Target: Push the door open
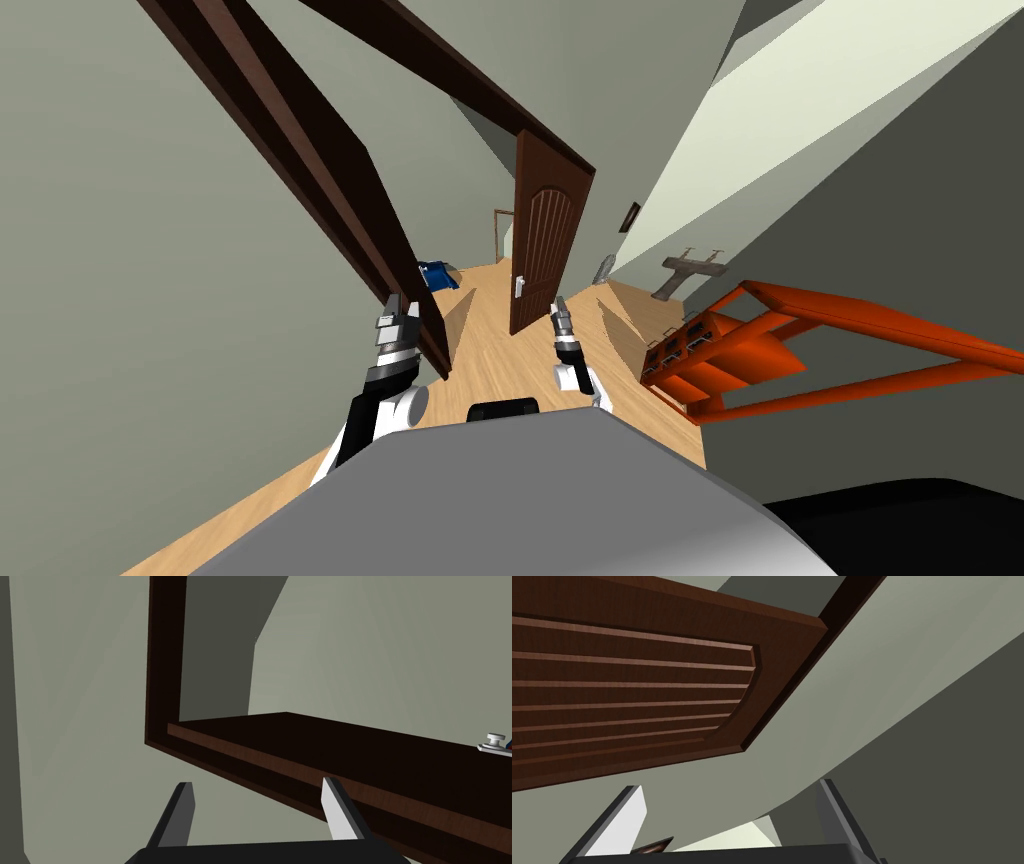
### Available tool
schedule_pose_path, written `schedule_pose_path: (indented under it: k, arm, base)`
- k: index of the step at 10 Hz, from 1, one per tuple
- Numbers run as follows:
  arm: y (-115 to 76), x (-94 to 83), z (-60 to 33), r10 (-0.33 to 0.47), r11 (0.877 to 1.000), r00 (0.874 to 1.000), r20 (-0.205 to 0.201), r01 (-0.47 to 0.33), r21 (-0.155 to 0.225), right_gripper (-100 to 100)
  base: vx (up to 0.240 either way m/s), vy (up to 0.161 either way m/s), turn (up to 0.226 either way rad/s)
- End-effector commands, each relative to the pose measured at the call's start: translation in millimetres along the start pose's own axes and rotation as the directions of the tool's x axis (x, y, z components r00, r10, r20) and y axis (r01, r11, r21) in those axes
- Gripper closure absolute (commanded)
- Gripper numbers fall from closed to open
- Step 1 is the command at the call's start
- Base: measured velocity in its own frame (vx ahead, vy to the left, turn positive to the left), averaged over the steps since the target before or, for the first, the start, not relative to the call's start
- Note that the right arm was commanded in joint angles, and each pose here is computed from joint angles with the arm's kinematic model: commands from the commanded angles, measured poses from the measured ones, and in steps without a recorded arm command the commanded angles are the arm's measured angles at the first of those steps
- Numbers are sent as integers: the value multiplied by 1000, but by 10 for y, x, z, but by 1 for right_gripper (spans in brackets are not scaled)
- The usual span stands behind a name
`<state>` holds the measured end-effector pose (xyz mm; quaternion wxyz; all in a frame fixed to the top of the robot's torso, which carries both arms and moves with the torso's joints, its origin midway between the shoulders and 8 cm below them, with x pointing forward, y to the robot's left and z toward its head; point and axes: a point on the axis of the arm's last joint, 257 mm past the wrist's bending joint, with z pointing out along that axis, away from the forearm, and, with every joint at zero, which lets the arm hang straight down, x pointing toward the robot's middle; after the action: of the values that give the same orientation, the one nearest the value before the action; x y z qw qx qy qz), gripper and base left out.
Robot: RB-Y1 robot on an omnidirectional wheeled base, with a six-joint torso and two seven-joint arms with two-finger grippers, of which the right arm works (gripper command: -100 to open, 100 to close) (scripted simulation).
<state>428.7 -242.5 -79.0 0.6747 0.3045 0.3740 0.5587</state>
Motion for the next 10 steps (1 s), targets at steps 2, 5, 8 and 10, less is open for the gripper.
schedule_pose_path:
  k: [2, 5, 8, 10]
  arm:
    - [-219, 140, 64, 33, 999, 999, -27, -32, 31, -100]
    - [-458, 257, 91, 58, 996, 997, -48, -54, 71, -100]
    - [-666, 377, 133, 84, 991, 994, -68, -76, 106, -100]
    - [-773, 438, 150, 96, 988, 992, -78, -86, 125, -100]
  base:
    - [92, -104, 88]
    - [59, -75, 47]
    - [59, -73, 63]
    - [58, -79, 67]
